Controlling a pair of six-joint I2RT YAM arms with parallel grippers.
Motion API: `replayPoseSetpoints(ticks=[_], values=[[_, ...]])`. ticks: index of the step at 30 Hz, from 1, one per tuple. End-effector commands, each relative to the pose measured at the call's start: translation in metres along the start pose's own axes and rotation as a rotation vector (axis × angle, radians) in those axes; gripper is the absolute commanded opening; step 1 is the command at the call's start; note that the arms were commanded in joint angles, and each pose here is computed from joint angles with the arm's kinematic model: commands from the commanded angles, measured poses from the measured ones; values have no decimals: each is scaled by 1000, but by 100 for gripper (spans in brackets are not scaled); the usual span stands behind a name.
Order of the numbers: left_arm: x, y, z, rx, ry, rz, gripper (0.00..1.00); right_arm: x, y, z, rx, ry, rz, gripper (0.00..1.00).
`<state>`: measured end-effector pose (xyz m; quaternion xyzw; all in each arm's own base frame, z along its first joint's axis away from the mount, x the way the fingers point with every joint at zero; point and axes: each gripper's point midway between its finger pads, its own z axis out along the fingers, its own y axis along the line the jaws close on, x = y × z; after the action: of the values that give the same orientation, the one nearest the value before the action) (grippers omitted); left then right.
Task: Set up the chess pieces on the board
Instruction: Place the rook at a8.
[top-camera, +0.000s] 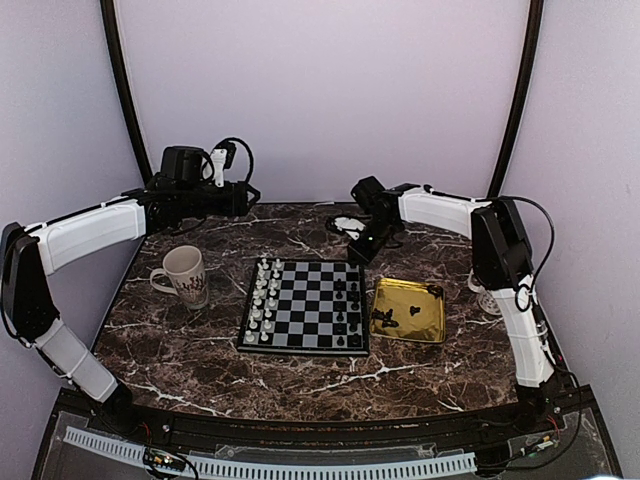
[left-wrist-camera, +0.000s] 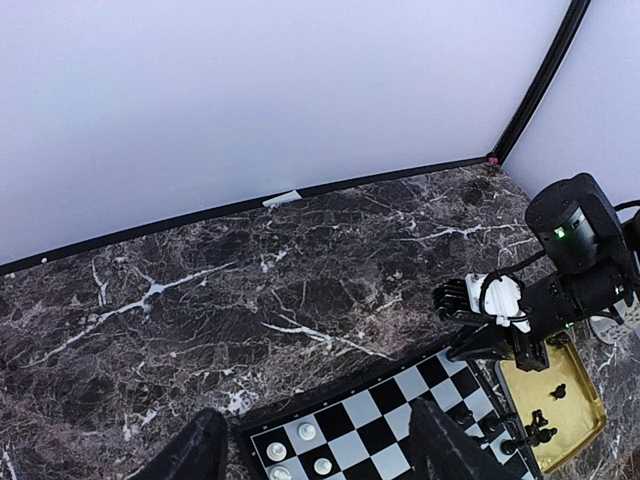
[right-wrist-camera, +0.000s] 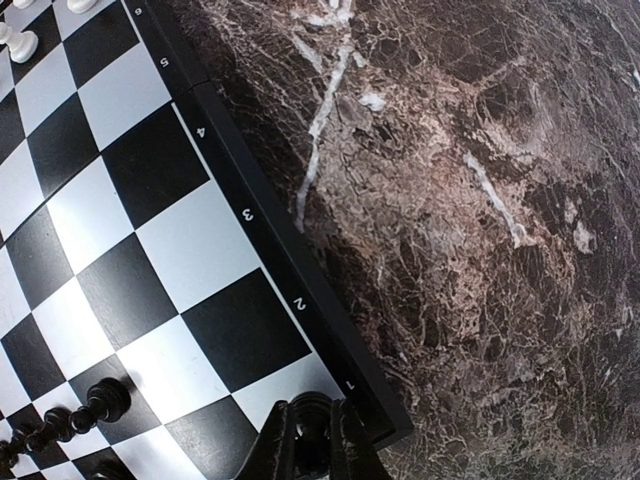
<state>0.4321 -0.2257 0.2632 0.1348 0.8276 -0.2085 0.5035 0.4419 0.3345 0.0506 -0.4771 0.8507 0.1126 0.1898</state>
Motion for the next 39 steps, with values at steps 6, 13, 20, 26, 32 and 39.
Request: replayPoseSetpoints(ticks=[6,13,20,26,32,39], values=[[-4,-4,-2,20,-15,9,64,9,5,12,-44,28,20,13],[-4,-4,-3,19,-15,9,64,10,8,11,-60,26,23,13],[-4,-5,-2,22,-16,9,64,10,10,9,-70,25,25,14],[-4,-4,-2,20,-15,10,64,11,11,11,-70,30,25,16],[-3,-4,-2,22,-13,12,64,7,7,3,-44,17,22,29],[-1,-4,0,24,-6,15,64,-24,11,-51,-32,-90,9,36]])
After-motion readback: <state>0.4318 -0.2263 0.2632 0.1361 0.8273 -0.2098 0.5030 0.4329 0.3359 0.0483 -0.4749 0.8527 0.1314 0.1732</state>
